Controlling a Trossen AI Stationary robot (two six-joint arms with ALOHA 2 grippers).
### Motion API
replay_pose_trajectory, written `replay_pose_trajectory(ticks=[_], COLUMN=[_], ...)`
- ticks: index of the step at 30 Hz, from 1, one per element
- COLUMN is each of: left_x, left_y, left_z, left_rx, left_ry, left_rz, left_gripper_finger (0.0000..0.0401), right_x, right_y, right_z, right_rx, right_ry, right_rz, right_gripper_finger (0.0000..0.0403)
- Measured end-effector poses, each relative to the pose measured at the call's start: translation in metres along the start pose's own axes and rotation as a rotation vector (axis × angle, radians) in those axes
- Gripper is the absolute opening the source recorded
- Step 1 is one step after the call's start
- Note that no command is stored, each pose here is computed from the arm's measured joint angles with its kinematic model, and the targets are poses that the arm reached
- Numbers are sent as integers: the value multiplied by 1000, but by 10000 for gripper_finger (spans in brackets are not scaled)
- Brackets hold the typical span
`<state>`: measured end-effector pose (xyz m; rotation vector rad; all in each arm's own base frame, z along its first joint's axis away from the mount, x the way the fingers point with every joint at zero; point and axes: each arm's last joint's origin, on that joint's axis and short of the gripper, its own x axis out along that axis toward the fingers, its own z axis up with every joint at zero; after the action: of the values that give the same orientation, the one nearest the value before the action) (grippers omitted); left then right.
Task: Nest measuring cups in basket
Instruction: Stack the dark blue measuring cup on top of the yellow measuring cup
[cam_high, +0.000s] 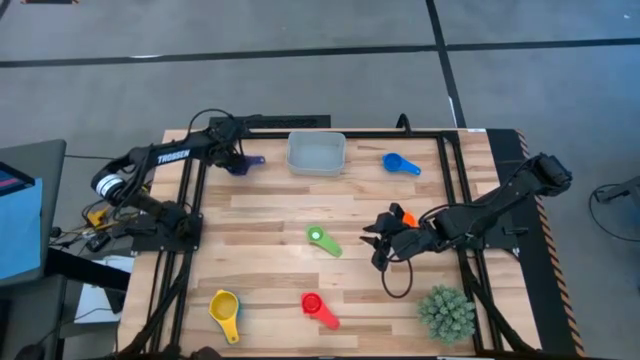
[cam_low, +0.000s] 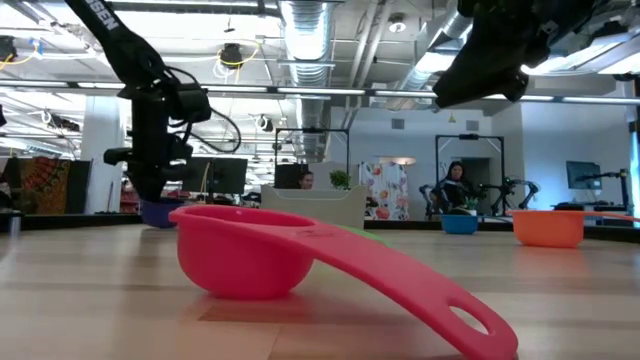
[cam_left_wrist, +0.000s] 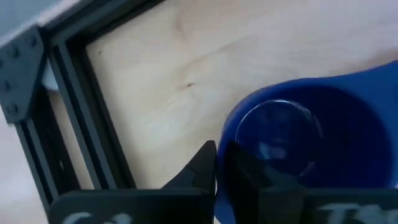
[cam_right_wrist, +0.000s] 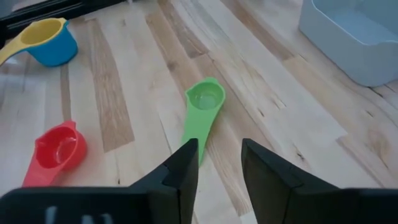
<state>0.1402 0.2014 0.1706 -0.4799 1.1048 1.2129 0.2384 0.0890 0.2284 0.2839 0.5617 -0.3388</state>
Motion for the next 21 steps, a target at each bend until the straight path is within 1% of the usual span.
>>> replay_pose_trajectory(ticks=[4, 8, 12, 15, 16, 21], left_x=[-16, -44, -82, -112, -121, -158], left_y=[-6, -20, -35, -42, -45, -50], left_z=[-1, -11, -36, -62, -70, -108], left_rx=[136, 353, 598, 770, 799, 859], left_ry=[-52, -94, -135, -156, -162, -125], left_rz=[-38, -178, -313, -440, -488, -711], left_gripper_finger=[6, 5, 3, 3, 5, 13], right_x=[0, 2, 2, 2, 1, -2], right_y=[-1, -2, 0, 2, 3, 6], right_z=[0, 3, 6, 8, 9, 7], right_rx=[27, 72, 98, 118, 132, 197], right_ry=[-6, -19, -50, -67, -72, -84], right_rz=[-11, -12, 13, 29, 35, 40], right_gripper_finger=[139, 130, 120, 117, 117, 118])
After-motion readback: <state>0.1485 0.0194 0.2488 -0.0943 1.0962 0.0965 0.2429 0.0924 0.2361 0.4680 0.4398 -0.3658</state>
